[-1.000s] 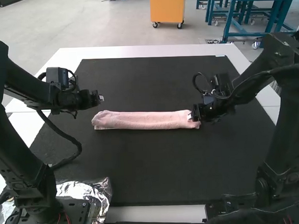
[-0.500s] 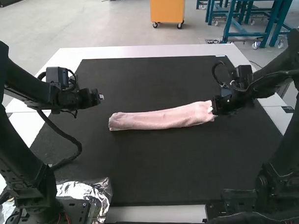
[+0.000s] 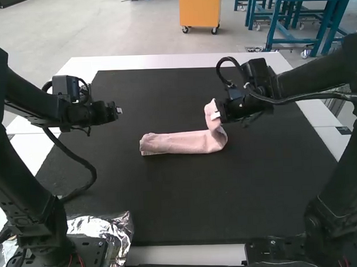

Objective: Fold the towel.

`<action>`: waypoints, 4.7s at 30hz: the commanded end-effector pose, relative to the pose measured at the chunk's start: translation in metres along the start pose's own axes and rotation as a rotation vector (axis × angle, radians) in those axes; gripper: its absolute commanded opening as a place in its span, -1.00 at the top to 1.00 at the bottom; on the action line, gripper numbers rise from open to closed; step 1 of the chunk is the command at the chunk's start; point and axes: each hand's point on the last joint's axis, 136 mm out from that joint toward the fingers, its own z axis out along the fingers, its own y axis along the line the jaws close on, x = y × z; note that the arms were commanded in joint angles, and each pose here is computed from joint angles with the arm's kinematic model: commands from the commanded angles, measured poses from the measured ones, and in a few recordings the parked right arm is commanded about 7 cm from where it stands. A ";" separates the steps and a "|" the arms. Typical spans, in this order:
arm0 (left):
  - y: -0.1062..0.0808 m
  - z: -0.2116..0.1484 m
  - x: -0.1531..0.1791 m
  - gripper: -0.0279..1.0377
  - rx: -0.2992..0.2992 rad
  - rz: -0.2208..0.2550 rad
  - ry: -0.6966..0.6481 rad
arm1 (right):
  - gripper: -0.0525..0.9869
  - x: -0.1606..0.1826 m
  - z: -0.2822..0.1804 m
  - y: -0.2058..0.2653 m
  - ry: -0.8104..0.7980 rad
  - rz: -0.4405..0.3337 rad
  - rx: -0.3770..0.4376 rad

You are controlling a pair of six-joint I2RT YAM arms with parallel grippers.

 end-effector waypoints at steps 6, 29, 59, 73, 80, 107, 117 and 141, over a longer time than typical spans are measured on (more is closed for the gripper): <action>0.033 -0.015 -0.021 -0.87 -0.066 0.009 -0.066 | 0.95 -0.005 0.042 0.063 0.024 -0.054 -0.110; 0.061 -0.022 -0.003 -0.87 -0.123 0.025 -0.066 | 0.95 -0.002 0.123 0.124 0.086 -0.145 -0.203; 0.051 -0.019 0.011 -0.87 -0.101 0.035 -0.051 | 0.95 -0.069 0.055 0.141 -0.103 -0.149 -0.289; 0.045 -0.020 0.004 -0.87 -0.098 0.050 -0.069 | 0.95 -0.012 0.101 0.114 -0.077 -0.107 -0.284; 0.045 -0.022 0.001 -0.87 -0.102 0.052 -0.076 | 0.95 -0.004 0.128 0.112 -0.081 -0.074 -0.296; -0.003 -0.060 -0.066 -0.87 -0.036 0.132 -0.220 | 0.64 -0.099 0.071 0.114 -0.247 0.009 -0.295; -0.065 -0.112 -0.123 -0.87 0.061 0.164 -0.327 | -0.84 -0.221 -0.145 0.088 -0.691 -0.081 -0.135; -0.159 -0.407 -0.128 -0.87 0.304 0.289 -1.064 | -0.85 -0.049 -0.511 0.139 -1.428 -0.257 0.455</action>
